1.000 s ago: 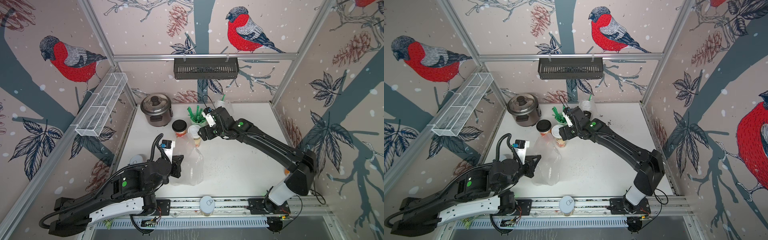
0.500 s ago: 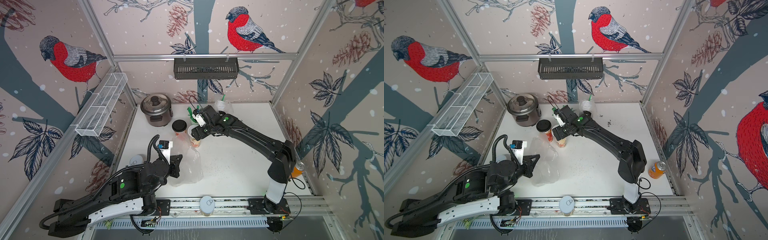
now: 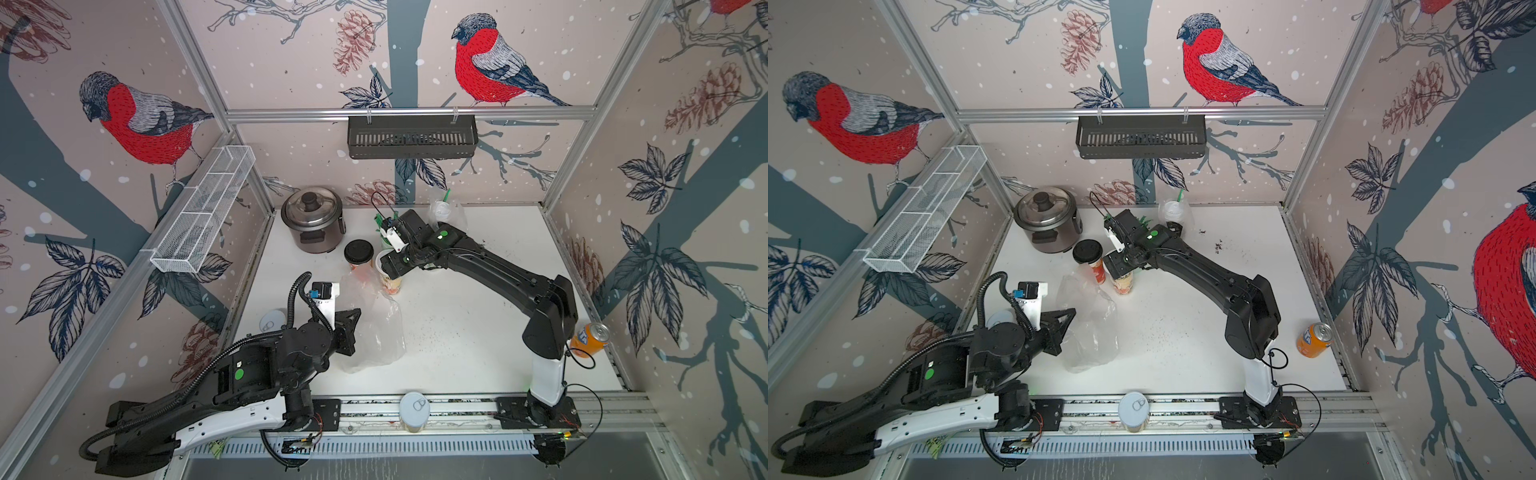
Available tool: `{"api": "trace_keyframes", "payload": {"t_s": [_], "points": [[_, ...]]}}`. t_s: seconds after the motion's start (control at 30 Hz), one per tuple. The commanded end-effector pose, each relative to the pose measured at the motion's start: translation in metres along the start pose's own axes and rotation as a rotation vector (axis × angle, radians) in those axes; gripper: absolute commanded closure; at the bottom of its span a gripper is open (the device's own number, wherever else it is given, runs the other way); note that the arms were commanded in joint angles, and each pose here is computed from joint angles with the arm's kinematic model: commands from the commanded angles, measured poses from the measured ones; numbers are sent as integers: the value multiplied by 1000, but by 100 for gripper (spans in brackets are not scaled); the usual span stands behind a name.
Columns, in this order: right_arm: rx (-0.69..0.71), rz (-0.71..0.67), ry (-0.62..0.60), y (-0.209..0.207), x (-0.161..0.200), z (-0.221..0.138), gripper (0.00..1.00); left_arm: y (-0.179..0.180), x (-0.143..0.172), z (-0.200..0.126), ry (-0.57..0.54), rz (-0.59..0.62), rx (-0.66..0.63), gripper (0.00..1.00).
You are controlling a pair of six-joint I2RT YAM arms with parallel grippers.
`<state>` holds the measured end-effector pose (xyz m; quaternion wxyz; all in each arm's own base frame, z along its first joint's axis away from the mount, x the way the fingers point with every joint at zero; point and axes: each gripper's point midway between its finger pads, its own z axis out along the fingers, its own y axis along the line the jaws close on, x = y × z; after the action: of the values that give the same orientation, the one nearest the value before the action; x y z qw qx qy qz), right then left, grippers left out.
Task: Pack milk tea into plastic carrier bags
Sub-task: Pick up the milk tea cup at the center of the board.
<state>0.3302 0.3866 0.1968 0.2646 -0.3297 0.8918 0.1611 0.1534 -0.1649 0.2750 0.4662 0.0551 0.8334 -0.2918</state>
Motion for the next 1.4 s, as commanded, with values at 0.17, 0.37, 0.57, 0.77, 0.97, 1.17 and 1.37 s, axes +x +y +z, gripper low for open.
{"api": "trace_keyframes", "payload": {"t_s": [0.17,0.37,0.57,0.77,0.97,1.17,1.37], "points": [[4,-14,31,1,6,9,16,3,-4,-1,-22,-24,-15,100],[41,-34,23,3,0,11,16,4,-3,-1,-22,-28,-14,100],[86,-52,26,2,-2,12,16,5,-4,-2,-26,-31,-13,100],[133,-62,11,0,-7,8,15,6,-3,-3,-27,-37,-12,100],[137,-71,-1,3,-10,6,15,5,-3,-3,-27,-37,-9,100],[114,-82,7,10,-8,11,21,6,-3,-3,-27,-35,-9,100],[99,-84,18,13,-7,15,31,6,-2,-3,-27,-35,-10,100]]}}
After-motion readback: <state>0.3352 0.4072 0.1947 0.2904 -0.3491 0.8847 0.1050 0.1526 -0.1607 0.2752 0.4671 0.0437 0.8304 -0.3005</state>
